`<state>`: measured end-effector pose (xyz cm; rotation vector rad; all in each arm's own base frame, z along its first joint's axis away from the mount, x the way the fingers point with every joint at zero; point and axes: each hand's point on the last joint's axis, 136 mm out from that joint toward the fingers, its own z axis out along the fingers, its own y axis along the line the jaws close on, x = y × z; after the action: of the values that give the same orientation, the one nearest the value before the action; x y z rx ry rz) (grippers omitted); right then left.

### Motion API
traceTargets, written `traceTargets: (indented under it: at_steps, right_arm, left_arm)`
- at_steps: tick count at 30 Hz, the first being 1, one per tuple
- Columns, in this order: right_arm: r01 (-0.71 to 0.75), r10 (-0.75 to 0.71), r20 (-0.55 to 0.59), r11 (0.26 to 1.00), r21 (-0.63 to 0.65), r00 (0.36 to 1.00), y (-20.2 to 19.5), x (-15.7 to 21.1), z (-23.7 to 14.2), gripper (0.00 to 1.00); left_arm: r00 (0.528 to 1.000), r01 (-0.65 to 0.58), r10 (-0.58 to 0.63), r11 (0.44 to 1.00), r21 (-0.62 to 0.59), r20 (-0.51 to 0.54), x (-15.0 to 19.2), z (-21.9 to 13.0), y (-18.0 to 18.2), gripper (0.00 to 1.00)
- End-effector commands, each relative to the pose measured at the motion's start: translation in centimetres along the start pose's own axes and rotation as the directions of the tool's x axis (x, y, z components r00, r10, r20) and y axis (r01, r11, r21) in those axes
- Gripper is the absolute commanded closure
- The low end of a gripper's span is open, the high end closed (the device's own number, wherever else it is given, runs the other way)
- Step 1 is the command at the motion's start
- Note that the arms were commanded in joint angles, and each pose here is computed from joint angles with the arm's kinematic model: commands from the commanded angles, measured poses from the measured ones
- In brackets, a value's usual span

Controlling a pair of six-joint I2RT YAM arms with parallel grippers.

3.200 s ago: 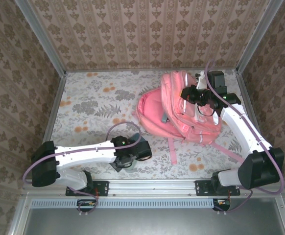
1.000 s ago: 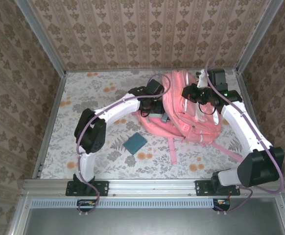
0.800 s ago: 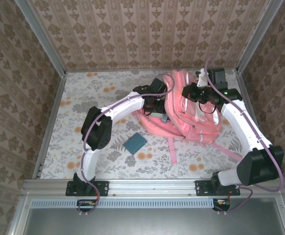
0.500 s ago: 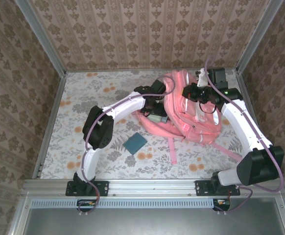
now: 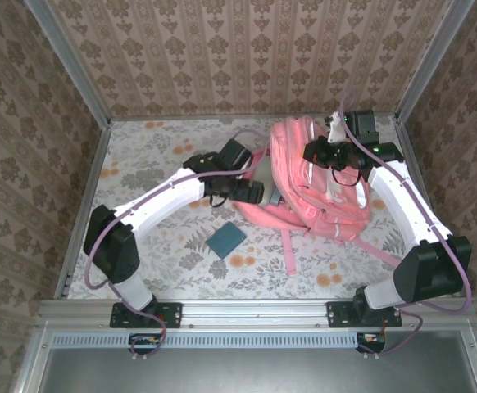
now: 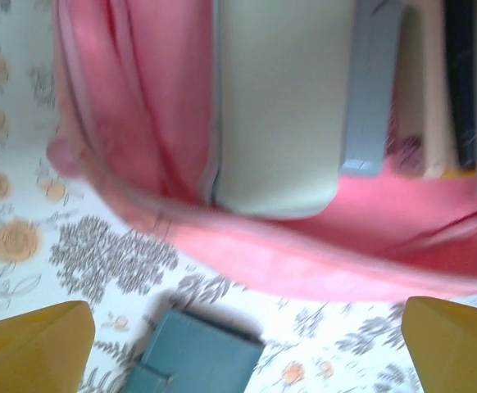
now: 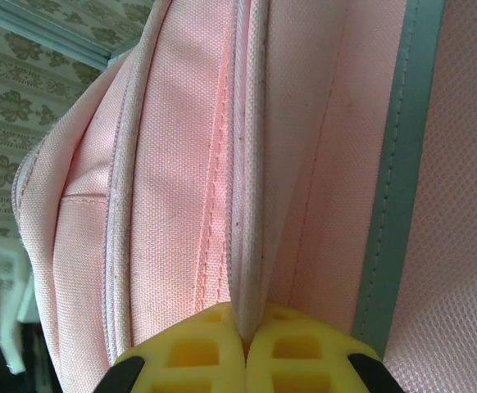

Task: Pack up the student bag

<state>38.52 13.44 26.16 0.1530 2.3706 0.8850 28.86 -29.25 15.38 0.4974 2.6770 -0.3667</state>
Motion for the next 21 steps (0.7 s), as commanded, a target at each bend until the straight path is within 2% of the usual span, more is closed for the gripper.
traceTargets:
  at_steps: [1, 8, 21]
  right_arm:
    - [0.067, -0.063, 0.079, 0.996, -0.051, 0.995, 2.0, -2.6, -1.0, 1.00]
    - [0.051, -0.047, 0.068, 0.996, -0.068, 0.997, 2.2, -2.6, -0.4, 1.00]
    - [0.051, -0.047, 0.056, 0.997, -0.063, 0.997, 2.2, -2.1, -0.4, 1.00]
  left_arm:
    - [0.996, -0.038, 0.035, 0.999, -0.029, -0.080, 3.7, 1.2, 1.7, 0.02]
    - [0.979, -0.107, 0.110, 0.994, 0.026, -0.173, 8.9, 3.2, 2.0, 0.02]
    - [0.909, -0.225, 0.229, 0.973, 0.054, -0.348, 13.1, 7.3, 2.7, 0.00]
